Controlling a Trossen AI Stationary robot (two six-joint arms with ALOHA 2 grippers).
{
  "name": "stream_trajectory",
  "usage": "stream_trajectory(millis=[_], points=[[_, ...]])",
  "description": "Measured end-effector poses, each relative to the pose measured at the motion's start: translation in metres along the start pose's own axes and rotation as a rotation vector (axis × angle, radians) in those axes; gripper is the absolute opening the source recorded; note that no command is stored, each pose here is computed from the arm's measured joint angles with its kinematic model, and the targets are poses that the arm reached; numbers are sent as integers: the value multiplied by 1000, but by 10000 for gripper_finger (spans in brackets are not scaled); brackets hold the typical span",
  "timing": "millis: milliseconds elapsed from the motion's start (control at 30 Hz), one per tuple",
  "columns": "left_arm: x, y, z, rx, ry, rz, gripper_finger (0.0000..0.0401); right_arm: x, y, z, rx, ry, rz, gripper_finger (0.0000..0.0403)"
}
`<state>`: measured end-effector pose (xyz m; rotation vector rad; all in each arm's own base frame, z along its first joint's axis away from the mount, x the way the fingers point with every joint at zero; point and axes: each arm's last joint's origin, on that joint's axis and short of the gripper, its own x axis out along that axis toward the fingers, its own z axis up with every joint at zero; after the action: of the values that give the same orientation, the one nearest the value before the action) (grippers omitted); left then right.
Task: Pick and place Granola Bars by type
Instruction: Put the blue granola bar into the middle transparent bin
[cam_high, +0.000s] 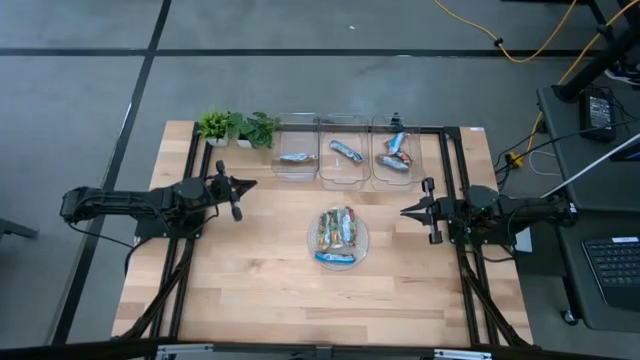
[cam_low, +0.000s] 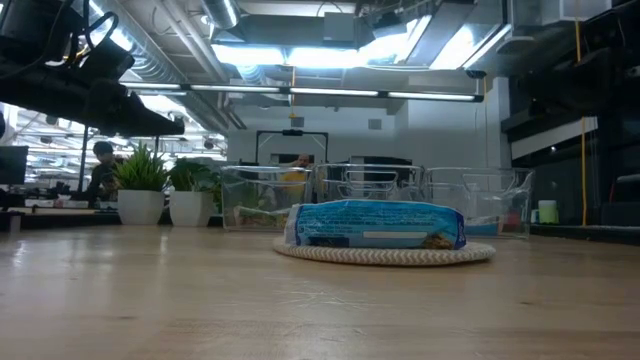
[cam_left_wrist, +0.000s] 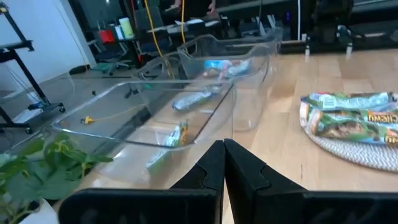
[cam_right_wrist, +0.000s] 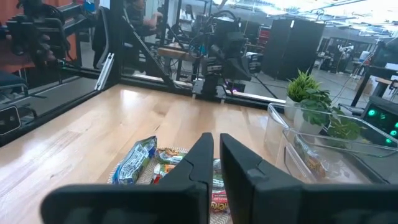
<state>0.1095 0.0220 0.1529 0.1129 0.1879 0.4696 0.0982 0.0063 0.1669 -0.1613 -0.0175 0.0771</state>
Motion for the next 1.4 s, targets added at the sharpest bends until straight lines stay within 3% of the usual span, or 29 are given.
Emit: stream_trajectory(millis=[633,833,1000,1233,1400], points=[[-1,1,9,17,-52,-7,4,0,0,0,0,0,0,34],[-7,1,50,100,-126,-106,15,0,0,0,0,0,0,34],[-5,-1,89,164,-11,-162,37,0,0,0,0,0,-1,34],[24,-18,140,272,76,-226,81,0,0,0,0,0,-1,34],[51,-42,159,327,127,-287,126,0,0,0,0,0,-1,34]])
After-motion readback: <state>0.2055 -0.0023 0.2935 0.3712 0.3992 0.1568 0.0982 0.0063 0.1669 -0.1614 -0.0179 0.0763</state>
